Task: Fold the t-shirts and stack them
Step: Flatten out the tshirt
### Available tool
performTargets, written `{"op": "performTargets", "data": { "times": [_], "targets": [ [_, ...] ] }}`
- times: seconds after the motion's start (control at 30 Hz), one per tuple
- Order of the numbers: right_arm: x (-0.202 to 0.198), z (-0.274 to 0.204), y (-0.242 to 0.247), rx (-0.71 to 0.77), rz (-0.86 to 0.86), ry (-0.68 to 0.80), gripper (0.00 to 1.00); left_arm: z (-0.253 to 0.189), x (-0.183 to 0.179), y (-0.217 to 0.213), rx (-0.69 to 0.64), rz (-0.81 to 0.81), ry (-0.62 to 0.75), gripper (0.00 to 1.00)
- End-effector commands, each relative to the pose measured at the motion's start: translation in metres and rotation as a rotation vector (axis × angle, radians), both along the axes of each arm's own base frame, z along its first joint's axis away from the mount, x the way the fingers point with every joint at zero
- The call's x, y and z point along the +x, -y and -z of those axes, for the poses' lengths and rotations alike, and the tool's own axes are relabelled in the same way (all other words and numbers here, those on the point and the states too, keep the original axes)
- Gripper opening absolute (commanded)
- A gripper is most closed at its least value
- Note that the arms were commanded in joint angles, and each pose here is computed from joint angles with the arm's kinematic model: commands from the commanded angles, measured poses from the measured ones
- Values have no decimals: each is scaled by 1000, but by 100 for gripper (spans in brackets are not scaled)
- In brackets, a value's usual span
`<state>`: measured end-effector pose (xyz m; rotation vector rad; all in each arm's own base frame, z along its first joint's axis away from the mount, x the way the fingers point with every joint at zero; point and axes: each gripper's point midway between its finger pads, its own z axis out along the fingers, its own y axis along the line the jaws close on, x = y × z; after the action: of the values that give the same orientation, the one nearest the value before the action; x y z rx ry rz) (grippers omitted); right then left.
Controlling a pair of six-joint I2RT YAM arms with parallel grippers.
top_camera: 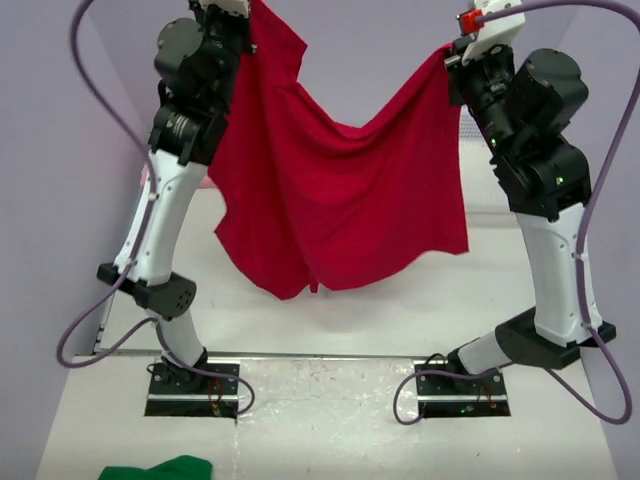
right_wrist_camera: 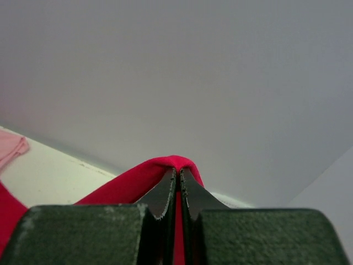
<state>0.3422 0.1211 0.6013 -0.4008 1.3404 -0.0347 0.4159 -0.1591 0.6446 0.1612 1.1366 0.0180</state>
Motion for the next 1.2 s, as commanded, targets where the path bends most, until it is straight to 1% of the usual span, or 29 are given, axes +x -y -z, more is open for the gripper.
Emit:
{"op": "performTargets", "data": {
  "times": [0.0, 0.03, 0.07, 0.1, 0.13, 0.17, 0.2, 0.27, 0.3, 0.37, 0.4, 0.5, 0.53, 0.57, 0.6, 0.63, 0.67, 0.7, 0.73, 0.77, 0.8, 0.83, 0.9, 0.97, 1.0, 1.03, 1.13, 1.17],
  "targets": [
    [6, -26, 20, 79, 27, 73, 0, 30, 53, -8, -64, 141, -73, 0],
    [10, -31, 25, 95, 44, 83, 0, 46, 81, -25, -79, 109, -101, 0],
    [27, -22, 24, 103, 61, 58, 0, 51, 91, -28, -76, 125, -105, 0],
    [32, -26, 34, 113, 87, 66, 0, 65, 107, -34, -79, 124, -131, 0],
    [39, -23, 36, 119, 94, 60, 0, 71, 117, -54, -76, 89, -140, 0],
    [52, -19, 42, 129, 108, 49, 0, 81, 127, -70, -105, 75, -163, 0],
    [60, -15, 45, 129, 122, 41, 0, 79, 125, -65, -95, 105, -156, 0],
    [72, -5, 52, 111, 159, 16, 0, 91, 132, -83, -87, 73, -180, 0],
    [78, 4, 55, 100, 176, -6, 0, 87, 127, -86, -74, 83, -174, 0],
    [74, 8, 60, 95, 188, -19, 0, 91, 123, -92, -60, 68, -193, 0],
    [67, 13, 61, 91, 187, -30, 0, 85, 113, -93, -17, 68, -182, 0],
    [57, 26, 63, 88, 190, -65, 0, 79, 96, -98, 1, 57, -180, 0],
    [44, 20, 67, 98, 190, -52, 0, 74, 82, -100, 2, 55, -183, 0],
    [39, 24, 66, 105, 186, -67, 0, 74, 76, -100, 1, 61, -188, 0],
    [37, 31, 66, 100, 189, -87, 0, 57, 54, -98, -14, 85, -157, 0],
    [32, 33, 68, 104, 196, -92, 0, 70, 53, -96, -16, 97, -189, 0],
    [20, 30, 72, 111, 206, -85, 0, 72, 46, -94, -25, 108, -195, 0],
    [17, 37, 69, 108, 202, -104, 0, 73, 39, -94, -57, 114, -204, 0],
    [3, 34, 68, 126, 187, -97, 0, 76, 25, -94, -76, 122, -219, 0],
    [6, 42, 67, 126, 189, -119, 0, 79, 19, -93, -88, 129, -232, 0],
    [-4, 45, 61, 127, 169, -123, 0, 72, 2, -90, -110, 135, -221, 0],
    [-8, 48, 63, 129, 190, -128, 0, 89, 1, -85, -113, 146, -266, 0],
    [-21, 57, 52, 112, 164, -139, 0, 101, -15, -76, -128, 144, -296, 0],
    [-35, 56, 37, 138, 98, -120, 0, 104, -26, -69, -132, 151, -296, 0],
    [-44, 57, 37, 146, 85, -117, 0, 108, -32, -62, -130, 170, -299, 0],
    [-46, 58, 36, 154, 79, -117, 0, 108, -31, -62, -130, 168, -292, 0],
    [-32, 66, 35, 142, 115, -126, 0, 115, -13, -58, -113, 162, -317, 0],
    [-25, 68, 39, 141, 135, -130, 0, 114, -6, -62, -114, 135, -315, 0]
  ]
}}
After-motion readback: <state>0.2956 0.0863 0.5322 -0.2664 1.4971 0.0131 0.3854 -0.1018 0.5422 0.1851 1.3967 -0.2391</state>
